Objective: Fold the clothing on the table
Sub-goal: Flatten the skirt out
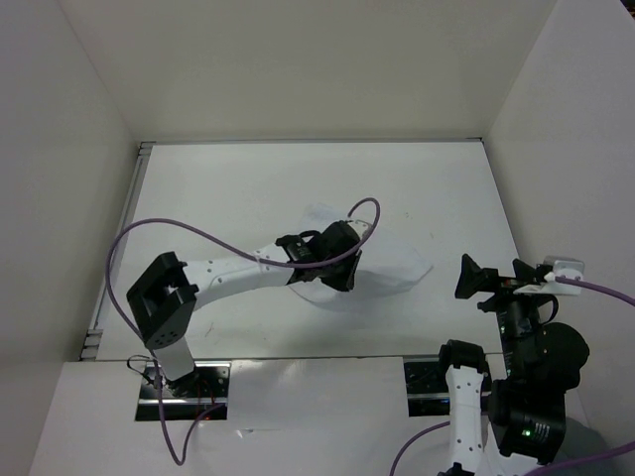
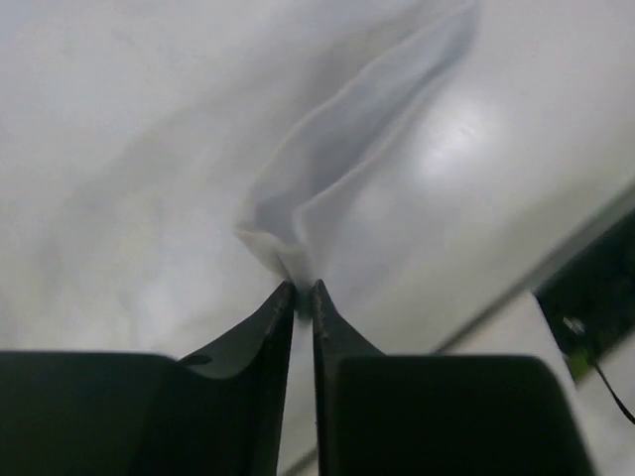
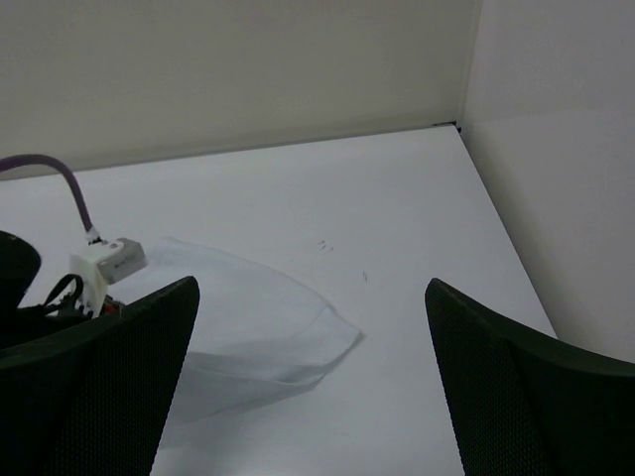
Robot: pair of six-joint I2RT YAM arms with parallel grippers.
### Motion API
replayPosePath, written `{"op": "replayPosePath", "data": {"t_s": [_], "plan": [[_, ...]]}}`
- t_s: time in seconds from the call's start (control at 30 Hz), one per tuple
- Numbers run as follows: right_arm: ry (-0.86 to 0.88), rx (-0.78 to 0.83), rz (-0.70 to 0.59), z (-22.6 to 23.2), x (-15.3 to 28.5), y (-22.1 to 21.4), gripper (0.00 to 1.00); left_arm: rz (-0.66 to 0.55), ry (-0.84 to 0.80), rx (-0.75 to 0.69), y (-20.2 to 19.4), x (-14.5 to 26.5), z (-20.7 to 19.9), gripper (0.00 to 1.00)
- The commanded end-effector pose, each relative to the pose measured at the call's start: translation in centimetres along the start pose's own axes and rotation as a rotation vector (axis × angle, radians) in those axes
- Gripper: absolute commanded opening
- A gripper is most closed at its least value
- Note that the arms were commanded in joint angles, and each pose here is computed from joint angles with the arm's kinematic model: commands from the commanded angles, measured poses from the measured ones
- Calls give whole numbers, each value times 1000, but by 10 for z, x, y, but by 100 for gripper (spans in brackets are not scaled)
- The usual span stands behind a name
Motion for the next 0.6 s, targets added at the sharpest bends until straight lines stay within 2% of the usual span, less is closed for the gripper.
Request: {"op": "replayPosePath", "data": {"t_s": [0.0, 0.07, 0.1, 0.13, 0.17, 0.2, 0.23, 0.27, 0.3, 0.33, 0.47, 0.53, 0.57], "plan": [[-34, -3, -49, -1, 9, 3, 99, 115, -90, -35, -31, 31, -16, 21], [-34, -3, -49, -1, 9, 3, 99, 233, -175, -53, -67, 33, -29, 30], [-34, -3, -49, -1, 9, 3, 99, 272, -244, -67, -78, 38, -37, 38], [-34, -3, -49, -1, 9, 3, 99, 351, -380, -93, -95, 50, -55, 59], [-34, -3, -49, -1, 9, 3, 99, 391, -403, -103, -109, 49, -55, 69], [-34, -3, -49, -1, 9, 3, 99, 376, -422, -115, -107, 57, -60, 75], [-34, -3, -49, -1, 9, 3, 99, 371, -358, -113, -109, 58, -52, 82], [-34, -3, -49, -1, 9, 3, 99, 332, -308, -108, -104, 64, -48, 86], [-34, -3, -49, -1, 9, 3, 99, 302, -242, -102, -102, 65, -41, 86], [-34, -3, -49, -1, 9, 3, 99, 226, -107, -78, -89, 64, -25, 88], [-34, -3, -49, -1, 9, 3, 99, 65, 36, 42, -55, 68, -5, 86], [-34, -3, -49, -1, 9, 3, 99, 3, 86, 112, -41, 68, -2, 72], [-34, -3, -49, -1, 9, 3, 99, -75, 148, 157, -26, 70, 6, 53]]}}
Point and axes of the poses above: each gripper's point midway between its finger pads, its own x axis back along the fingers, its own z axis along the line the jaws close on, y = z × x, the point moved 7 cm from there along x, back along the fingers, and after that the axes turned 2 degrees about x, right-handed, at the moved point
